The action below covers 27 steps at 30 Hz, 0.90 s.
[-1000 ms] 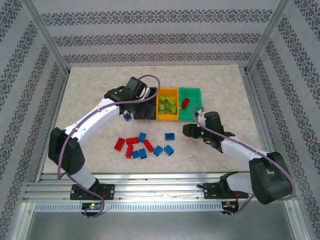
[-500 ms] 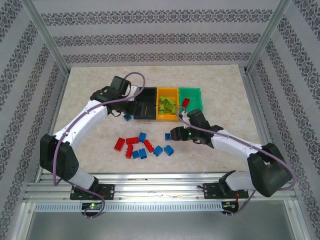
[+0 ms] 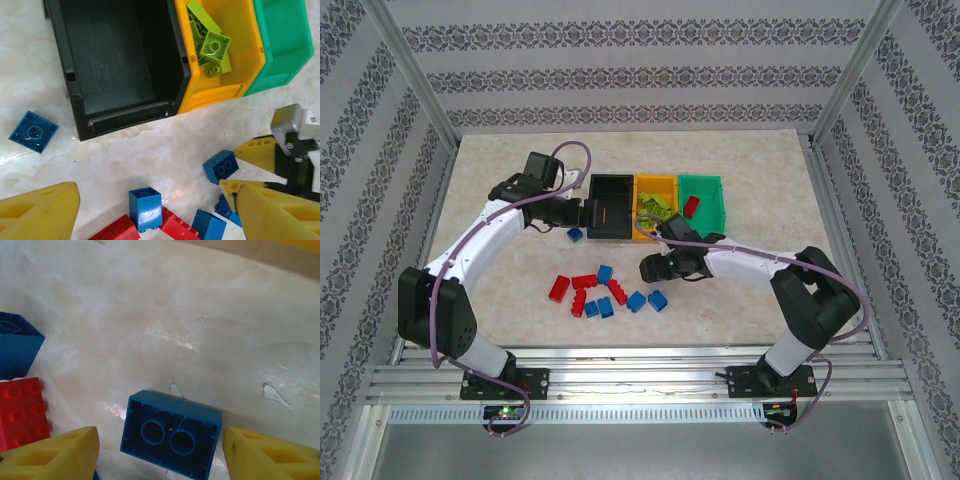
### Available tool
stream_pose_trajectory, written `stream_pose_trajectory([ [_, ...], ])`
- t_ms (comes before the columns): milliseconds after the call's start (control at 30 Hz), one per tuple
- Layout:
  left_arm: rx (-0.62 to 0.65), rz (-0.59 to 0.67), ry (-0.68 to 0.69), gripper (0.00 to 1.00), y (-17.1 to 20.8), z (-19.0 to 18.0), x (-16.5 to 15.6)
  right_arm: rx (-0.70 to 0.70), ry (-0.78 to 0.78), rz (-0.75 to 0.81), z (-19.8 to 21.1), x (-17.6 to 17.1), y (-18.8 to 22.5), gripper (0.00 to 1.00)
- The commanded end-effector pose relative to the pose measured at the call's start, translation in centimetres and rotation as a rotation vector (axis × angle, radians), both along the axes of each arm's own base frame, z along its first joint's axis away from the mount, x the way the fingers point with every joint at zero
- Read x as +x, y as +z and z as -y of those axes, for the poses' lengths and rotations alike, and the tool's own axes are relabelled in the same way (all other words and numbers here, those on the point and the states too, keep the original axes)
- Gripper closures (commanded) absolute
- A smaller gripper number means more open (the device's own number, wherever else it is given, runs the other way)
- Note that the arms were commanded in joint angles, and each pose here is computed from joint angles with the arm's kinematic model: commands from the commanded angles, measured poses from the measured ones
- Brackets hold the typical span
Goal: Sort the legos into containers by color
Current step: Pick up the lego from the center of the table.
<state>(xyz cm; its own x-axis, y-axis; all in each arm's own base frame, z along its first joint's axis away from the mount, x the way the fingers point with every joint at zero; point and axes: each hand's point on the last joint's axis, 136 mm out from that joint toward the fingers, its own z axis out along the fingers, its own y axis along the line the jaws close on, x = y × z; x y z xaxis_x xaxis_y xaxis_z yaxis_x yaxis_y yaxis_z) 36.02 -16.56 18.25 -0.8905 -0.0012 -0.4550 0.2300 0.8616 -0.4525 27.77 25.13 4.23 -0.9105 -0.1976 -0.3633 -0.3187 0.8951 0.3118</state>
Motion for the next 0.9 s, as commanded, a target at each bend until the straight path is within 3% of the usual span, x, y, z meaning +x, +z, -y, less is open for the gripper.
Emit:
stream_pose_trajectory([
  [0,-0.062,0.045,-0.014,0.18,1.7,0.8,-0.1,-0.08,-0.05,-0.02,1.0,0.1,-0.7,0.3],
  [100,-0.056,0.051,-0.011,0.18,1.7,0.7,0.0,-0.074,-0.05,-0.01,0.4,-0.1,-0.8,0.26],
  [867,-0.028,0.078,-0.01,0.18,2.2,0.2,0.0,-0.169,0.012,-0.026,-2.8,0.6,-3.4,0.27],
])
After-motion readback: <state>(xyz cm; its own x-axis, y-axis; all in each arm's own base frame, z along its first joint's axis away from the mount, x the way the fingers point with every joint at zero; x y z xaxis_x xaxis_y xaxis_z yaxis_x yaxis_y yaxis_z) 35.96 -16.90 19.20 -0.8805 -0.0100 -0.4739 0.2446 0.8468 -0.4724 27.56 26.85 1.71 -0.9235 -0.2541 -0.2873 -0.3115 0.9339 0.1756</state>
